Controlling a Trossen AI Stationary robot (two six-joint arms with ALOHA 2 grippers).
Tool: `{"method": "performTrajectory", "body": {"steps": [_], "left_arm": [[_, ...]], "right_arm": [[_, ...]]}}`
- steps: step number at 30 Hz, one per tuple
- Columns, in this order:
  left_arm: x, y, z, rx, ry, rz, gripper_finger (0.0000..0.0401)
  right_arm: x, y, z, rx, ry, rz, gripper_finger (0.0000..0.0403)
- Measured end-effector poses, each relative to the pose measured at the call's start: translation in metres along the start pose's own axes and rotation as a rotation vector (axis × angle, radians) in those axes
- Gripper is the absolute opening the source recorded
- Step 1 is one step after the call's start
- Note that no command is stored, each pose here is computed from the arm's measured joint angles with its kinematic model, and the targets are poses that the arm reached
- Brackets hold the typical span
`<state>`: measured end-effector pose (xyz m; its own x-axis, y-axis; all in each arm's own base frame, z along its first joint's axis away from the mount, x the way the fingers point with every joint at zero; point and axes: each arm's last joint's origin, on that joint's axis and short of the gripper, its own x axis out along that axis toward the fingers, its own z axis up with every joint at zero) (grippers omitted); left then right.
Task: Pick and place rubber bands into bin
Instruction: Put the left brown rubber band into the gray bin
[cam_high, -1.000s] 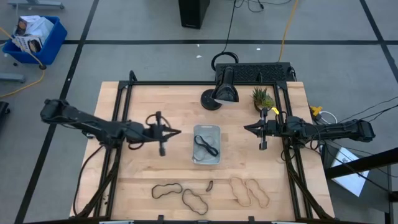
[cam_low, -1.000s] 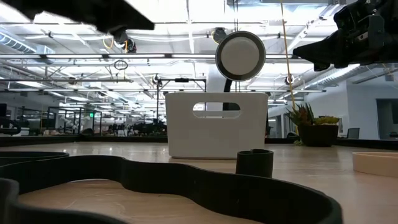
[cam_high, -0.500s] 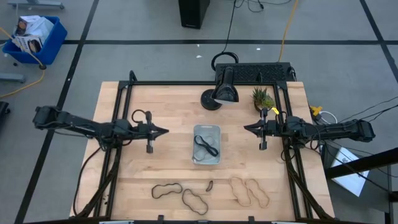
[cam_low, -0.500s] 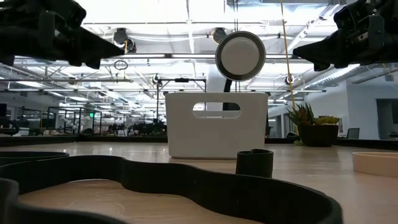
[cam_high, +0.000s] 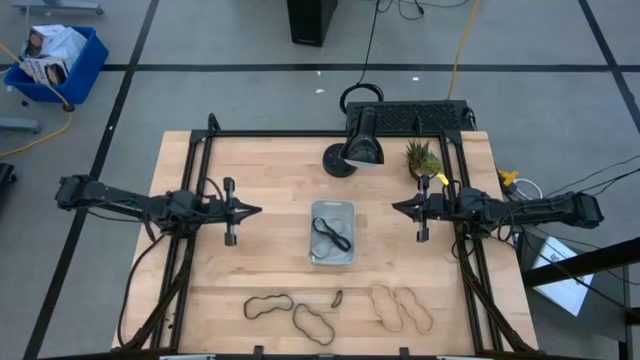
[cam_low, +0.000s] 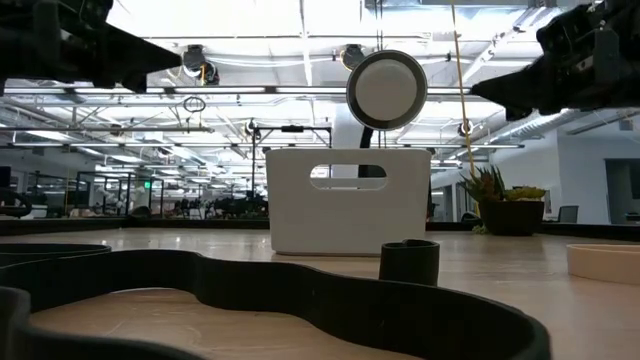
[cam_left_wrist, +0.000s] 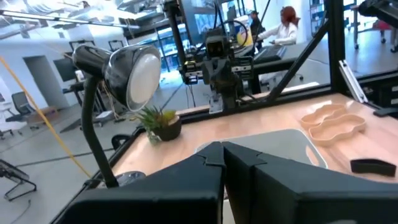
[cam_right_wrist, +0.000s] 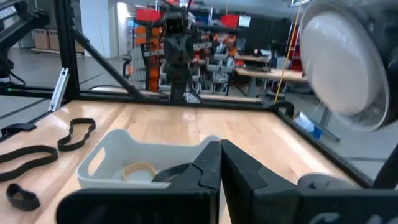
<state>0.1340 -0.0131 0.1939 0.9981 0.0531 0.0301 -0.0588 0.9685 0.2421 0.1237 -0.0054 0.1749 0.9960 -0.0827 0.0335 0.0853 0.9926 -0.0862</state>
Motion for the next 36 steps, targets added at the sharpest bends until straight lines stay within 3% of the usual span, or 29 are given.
{"method": "performTrajectory", "body": {"steps": [12, 18, 22, 28, 36], "left_arm": [[0.0, -0.002, -0.004, -0.016, 0.044, -0.02, 0.0021], [0.0, -0.001, -0.004, -0.018, 0.043, -0.019, 0.0034], [0.0, -0.002, -0.004, -0.026, 0.042, -0.019, 0.0036], [0.0, -0.001, -0.004, -0.051, 0.048, -0.016, 0.0037], [0.0, -0.002, -0.006, -0.09, 0.065, -0.017, 0.0037]], "right_arm": [[0.0, 0.0, 0.005, -0.005, -0.057, -0.001, 0.0004], [0.003, 0.016, 0.015, -0.006, -0.069, 0.208, 0.0004], [0.011, 0.034, 0.035, -0.054, -0.043, 0.244, 0.0009], [0.029, 0.072, 0.043, -0.127, 0.117, 0.226, 0.0046], [0.041, 0.126, 0.036, -0.183, 0.31, 0.249, 0.0139]]}}
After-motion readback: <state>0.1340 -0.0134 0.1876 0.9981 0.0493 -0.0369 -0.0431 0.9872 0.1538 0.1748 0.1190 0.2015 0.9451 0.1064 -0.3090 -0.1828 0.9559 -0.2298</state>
